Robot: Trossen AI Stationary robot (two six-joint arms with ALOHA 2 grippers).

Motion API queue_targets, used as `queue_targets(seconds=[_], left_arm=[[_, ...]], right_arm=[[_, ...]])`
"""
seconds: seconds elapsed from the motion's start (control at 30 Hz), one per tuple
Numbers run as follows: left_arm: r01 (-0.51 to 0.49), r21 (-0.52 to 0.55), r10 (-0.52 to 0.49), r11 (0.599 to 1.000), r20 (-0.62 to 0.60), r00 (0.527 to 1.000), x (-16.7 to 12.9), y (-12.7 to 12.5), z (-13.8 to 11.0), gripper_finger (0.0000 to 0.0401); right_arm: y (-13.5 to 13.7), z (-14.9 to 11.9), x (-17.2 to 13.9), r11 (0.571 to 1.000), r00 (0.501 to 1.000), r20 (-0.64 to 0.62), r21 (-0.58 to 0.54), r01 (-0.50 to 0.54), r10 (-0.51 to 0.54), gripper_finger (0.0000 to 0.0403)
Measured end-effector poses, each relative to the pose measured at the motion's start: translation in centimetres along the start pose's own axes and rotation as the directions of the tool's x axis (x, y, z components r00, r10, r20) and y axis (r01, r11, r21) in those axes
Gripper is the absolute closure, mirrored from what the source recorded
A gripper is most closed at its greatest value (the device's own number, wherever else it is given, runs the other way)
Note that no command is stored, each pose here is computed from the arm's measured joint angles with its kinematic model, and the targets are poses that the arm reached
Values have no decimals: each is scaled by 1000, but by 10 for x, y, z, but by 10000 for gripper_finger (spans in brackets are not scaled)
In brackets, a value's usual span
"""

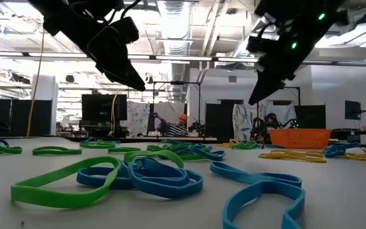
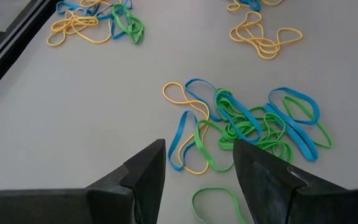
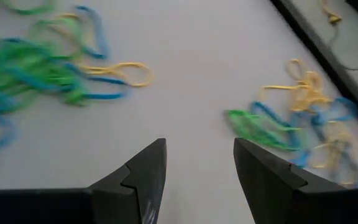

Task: Sort rubber bands into baskets
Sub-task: Put the green rubber band into the orange bin

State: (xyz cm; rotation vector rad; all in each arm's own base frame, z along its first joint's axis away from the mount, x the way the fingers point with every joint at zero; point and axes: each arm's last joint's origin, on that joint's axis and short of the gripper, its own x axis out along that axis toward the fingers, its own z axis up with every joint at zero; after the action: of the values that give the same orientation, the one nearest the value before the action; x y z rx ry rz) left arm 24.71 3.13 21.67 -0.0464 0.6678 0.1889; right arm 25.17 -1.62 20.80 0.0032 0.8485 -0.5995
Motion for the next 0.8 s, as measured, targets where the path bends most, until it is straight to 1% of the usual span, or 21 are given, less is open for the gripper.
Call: queue_targets(seconds=[0.13,0.2,0.27,0.37,0.43,0.5,0.67,0.8], left_arm=[[0,0,0,1000,0,1000,0,0,0,223],[0,0,0,1000,0,1000,0,0,0,223],[0,0,0,1000,0,1000,0,0,0,223],[0,0,0,1000,0,1000,0,0,0,223],[0,0,0,1000,-1,1000,0,0,0,223],[0,0,0,1000,0,1000,0,0,0,223],[0,0,0,1000,0,1000,0,0,0,223],[0,0,0,1000,-1,1000,0,0,0,223]], right_arm=[[-22,-7,19,997,999,-38,75,-29,32,188],[-29,-10,27,992,997,-15,110,-67,69,188],[-33,-12,33,988,995,20,118,-100,98,188],[-38,-10,45,981,983,105,111,-161,149,188],[-41,-13,56,979,982,99,105,-174,164,188],[-43,-14,68,982,984,88,97,-164,155,188],[-52,-26,96,990,994,9,81,-111,111,188],[-61,-31,110,993,997,-3,84,-81,81,196]])
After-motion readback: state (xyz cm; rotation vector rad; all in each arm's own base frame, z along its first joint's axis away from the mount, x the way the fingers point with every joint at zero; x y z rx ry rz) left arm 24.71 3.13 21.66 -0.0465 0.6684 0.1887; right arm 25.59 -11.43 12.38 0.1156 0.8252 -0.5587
